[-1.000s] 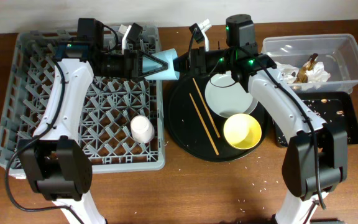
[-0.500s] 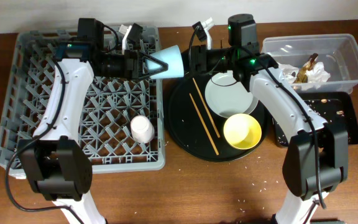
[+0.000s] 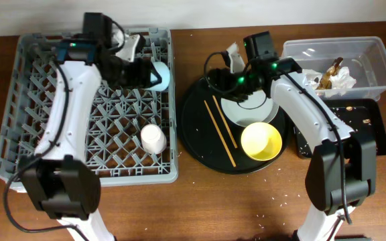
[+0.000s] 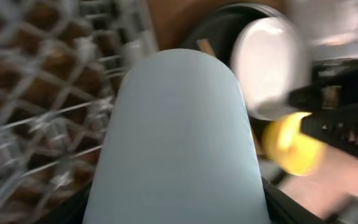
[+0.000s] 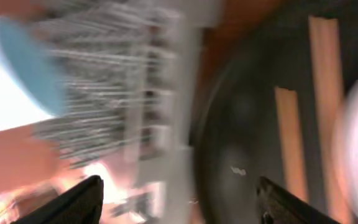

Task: Sort waste into correct bins and load items into the dishwasher rack
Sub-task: 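Place the blue cup in the rack with the left gripper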

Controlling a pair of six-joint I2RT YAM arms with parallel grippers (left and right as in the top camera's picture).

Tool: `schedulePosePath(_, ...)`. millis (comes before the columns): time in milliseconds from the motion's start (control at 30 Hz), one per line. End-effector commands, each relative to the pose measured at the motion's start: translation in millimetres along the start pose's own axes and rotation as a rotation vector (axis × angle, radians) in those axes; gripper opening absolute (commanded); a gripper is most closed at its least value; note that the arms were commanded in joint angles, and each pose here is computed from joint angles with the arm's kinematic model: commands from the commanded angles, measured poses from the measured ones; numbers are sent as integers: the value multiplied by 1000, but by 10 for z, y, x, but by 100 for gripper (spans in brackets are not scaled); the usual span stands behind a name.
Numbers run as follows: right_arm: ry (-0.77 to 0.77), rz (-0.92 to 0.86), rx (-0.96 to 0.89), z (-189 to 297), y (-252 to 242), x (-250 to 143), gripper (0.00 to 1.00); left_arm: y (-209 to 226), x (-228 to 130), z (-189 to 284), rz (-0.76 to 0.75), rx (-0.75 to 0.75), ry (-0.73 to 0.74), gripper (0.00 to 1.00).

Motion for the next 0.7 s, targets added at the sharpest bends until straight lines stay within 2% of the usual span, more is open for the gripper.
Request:
schedulePosePath(0,-103,-5,-229,80,-317,127,78,-45,-7,169,-69,275,9,63)
schedulePosePath(67,-109,-7,-253,90,-354,130,78,-136,-87,129,-112,347,55,63)
schedulePosePath(167,-109,-11,-270,97,-384,122,78,-58,-150,179,-80,510,77,63)
schedulePosePath(200,-107,-12,-271,97,-387,118,78,-44,-150,176,-81,518,77,63)
schedulePosePath(667,-99,-16,-275,95,-392,97,78,-29,-368,-257,-69,433,146,63)
Point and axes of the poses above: each gripper's point midway between its finger pads, its own z axis back along the fingers, its own y axis along the line the jaws close on, x = y × z, the point moved 2 cm from there along z, back along the fingers, and after that the axes turned 7 degrees about -z, right-handed, at the moved point
